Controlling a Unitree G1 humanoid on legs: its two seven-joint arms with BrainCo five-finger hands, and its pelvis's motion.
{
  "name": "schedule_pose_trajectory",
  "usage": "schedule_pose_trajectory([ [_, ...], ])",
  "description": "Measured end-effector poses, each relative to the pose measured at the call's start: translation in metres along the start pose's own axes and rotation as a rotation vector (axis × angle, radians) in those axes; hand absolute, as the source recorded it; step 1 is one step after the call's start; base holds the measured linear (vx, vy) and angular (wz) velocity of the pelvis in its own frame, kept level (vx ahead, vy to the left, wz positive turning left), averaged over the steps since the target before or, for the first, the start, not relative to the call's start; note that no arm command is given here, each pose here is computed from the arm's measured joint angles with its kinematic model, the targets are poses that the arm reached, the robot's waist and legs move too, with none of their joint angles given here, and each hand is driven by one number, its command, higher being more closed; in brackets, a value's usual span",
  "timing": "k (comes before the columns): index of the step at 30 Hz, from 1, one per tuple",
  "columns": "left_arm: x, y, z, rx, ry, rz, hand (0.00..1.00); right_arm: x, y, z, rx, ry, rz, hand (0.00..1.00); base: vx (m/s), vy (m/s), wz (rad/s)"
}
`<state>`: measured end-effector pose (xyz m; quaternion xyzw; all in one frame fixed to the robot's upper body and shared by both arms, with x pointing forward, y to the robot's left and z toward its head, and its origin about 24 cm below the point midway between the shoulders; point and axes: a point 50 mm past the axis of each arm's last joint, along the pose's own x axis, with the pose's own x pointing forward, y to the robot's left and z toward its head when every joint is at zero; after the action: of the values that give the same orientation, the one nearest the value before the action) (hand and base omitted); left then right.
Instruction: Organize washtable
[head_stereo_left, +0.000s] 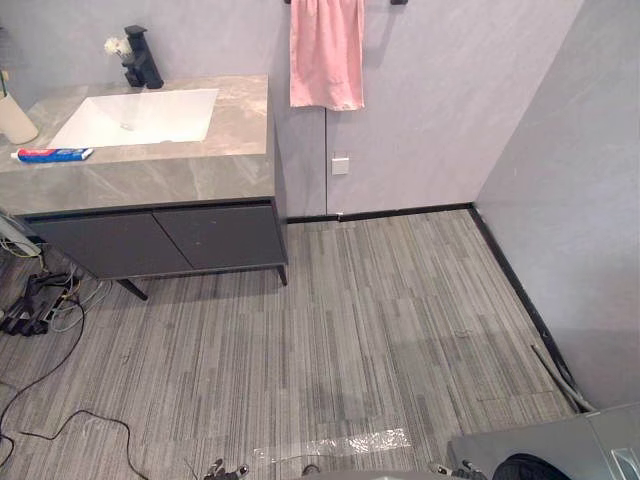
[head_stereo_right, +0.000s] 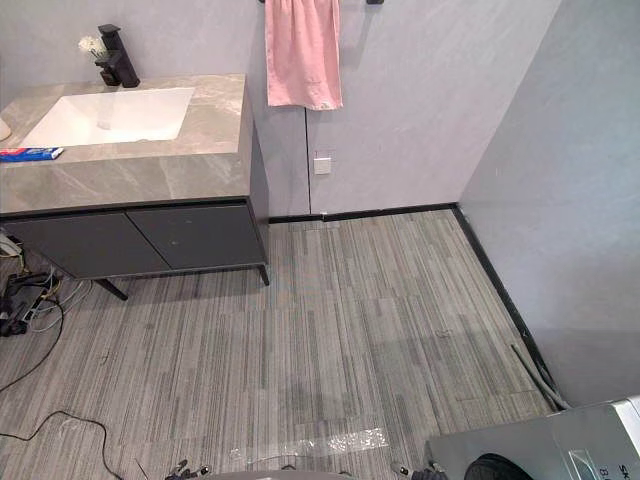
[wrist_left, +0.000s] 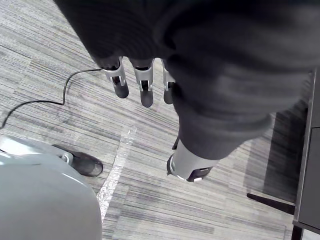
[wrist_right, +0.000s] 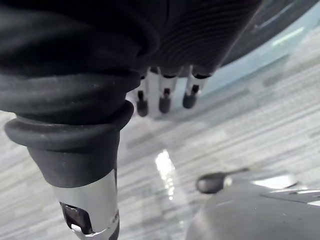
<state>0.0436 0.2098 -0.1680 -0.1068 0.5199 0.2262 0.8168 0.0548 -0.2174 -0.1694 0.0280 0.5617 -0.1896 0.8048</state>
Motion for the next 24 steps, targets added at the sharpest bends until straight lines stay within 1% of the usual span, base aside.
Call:
schedule_pose_trajectory([
  [24, -0.0001, 0.0006, 0.0001, -0.002, -0.003, 0.003, 0.00, -0.0001, 0.0002, -0.0007, 0.003, 0.002, 0.001, 0.00, -0.01, 0.006, 0.00],
])
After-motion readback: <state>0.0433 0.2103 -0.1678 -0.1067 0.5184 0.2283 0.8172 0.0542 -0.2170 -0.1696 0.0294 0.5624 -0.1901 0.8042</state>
